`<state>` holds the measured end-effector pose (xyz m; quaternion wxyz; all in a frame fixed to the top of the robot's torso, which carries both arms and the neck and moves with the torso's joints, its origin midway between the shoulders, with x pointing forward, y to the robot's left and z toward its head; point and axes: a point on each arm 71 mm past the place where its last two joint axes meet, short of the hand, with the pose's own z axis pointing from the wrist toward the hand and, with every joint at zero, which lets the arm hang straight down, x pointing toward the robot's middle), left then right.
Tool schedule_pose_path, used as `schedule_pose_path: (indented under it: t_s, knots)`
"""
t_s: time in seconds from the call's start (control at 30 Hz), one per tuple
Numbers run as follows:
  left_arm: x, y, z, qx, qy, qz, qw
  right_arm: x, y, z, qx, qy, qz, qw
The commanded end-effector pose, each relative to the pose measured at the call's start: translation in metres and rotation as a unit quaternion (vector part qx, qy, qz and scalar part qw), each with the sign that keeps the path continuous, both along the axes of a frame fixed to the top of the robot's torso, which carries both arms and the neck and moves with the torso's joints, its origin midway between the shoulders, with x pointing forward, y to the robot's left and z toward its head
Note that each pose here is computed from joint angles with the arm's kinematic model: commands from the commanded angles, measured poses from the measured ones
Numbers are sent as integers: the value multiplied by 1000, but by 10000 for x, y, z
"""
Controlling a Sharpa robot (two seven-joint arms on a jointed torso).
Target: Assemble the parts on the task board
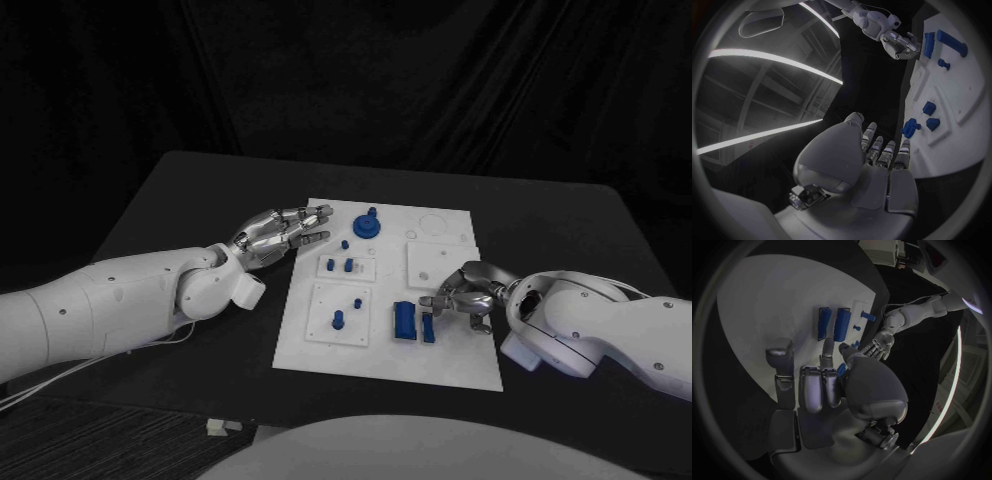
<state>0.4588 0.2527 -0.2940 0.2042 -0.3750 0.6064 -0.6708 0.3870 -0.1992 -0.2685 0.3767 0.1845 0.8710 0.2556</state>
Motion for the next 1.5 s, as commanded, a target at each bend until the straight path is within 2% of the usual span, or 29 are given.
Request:
schedule_pose_path:
  t_s: [0.03, 0.13, 0.23, 0.4, 0.9, 1.5]
  knots:
    - [-7, -15, 7, -10, -1, -3, 1000, 14, 48, 112, 14, -92, 56, 994]
    - [-8, -7, 7, -10, -2, -2, 1000, -21, 38, 128, -12, -117, 101, 988]
    - [-8, -2, 7, -10, -2, -1, 1000, -70, 7, 115, -43, -125, 135, 982]
    - [-8, -4, 6, -10, -2, -1, 1000, -126, -41, 72, -71, -122, 157, 977]
    - [-10, 8, 4, -8, -1, 0, 1000, -251, -82, -113, -95, -95, 170, 976]
    - [-7, 10, -1, -8, 0, 0, 1000, -240, -91, -135, -96, -102, 154, 978]
